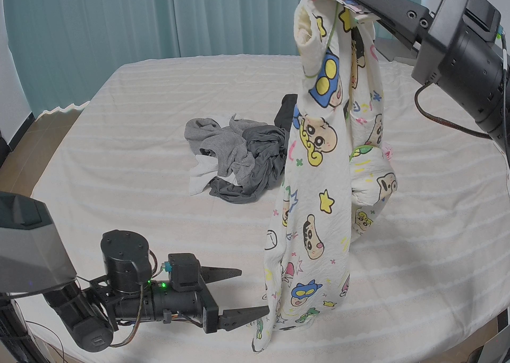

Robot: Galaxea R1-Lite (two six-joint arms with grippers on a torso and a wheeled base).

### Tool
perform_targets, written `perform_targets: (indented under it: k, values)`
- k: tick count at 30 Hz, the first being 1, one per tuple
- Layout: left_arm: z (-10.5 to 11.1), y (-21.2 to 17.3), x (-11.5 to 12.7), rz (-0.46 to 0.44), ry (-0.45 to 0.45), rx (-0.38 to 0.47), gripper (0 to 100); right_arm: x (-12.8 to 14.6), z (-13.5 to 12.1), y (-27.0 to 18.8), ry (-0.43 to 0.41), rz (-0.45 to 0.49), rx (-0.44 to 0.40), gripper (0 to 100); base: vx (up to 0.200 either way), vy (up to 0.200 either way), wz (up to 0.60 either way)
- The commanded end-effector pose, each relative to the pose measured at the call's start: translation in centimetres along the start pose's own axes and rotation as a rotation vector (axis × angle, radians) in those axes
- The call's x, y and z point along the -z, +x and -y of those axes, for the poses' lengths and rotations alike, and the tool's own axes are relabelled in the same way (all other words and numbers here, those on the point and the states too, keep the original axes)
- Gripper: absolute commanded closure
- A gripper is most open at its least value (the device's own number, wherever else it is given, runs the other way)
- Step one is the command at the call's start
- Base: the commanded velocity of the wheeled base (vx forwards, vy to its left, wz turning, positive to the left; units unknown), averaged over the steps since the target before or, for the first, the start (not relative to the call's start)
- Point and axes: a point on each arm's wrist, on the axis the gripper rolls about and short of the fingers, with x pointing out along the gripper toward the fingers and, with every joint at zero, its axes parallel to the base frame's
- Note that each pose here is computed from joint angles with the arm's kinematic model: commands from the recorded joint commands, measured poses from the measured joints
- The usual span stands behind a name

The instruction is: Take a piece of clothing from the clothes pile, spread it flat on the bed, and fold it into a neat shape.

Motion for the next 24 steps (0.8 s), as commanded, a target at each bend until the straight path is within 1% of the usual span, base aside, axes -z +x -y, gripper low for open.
perform_targets:
  k: [1,5,7,10,12,13,14,16,20,24]
  values:
    - [1.3,-1.7,-1.0,0.041,0.013,0.031,0,-0.2,0.3,-0.2,-0.004,0.006,0.011,100,0.000,0.000,0.00]
    - [1.2,-1.4,-1.1,0.043,0.021,0.029,0,-0.2,0.3,-0.1,-0.005,0.006,0.011,100,0.000,0.000,0.00]
    - [1.6,-0.8,-0.9,0.033,0.024,0.049,0,-0.2,0.3,-0.2,-0.003,0.006,0.010,100,0.000,0.000,0.00]
    - [1.5,0.0,-0.8,0.028,0.028,0.053,0,-0.1,0.3,-0.1,-0.002,0.004,0.009,100,0.000,0.000,0.00]
    - [1.1,0.8,-0.7,0.025,0.025,0.019,0,-0.2,0.2,-0.1,-0.002,0.007,0.006,100,0.000,0.000,0.00]
    - [1.1,0.8,-0.7,0.025,0.025,0.019,0,-0.2,0.2,-0.1,-0.002,0.007,0.006,100,0.000,0.000,0.00]
    - [0.7,1.3,-0.7,0.032,0.026,-0.030,0,-0.3,0.1,-0.2,-0.001,0.008,0.004,100,0.000,0.000,0.00]
    - [0.3,1.6,-0.7,0.037,0.025,-0.058,0,-0.5,-0.2,-0.4,0.000,0.014,-0.005,100,0.000,0.000,0.00]
    - [-0.4,2.2,-0.2,0.022,0.015,-0.082,0,-0.7,-0.4,-0.6,0.001,0.018,-0.011,100,0.000,0.000,0.00]
    - [-1.3,2.4,0.5,0.002,0.047,-0.148,0,-0.5,-0.3,-0.8,0.001,0.011,-0.008,100,0.000,0.000,0.00]
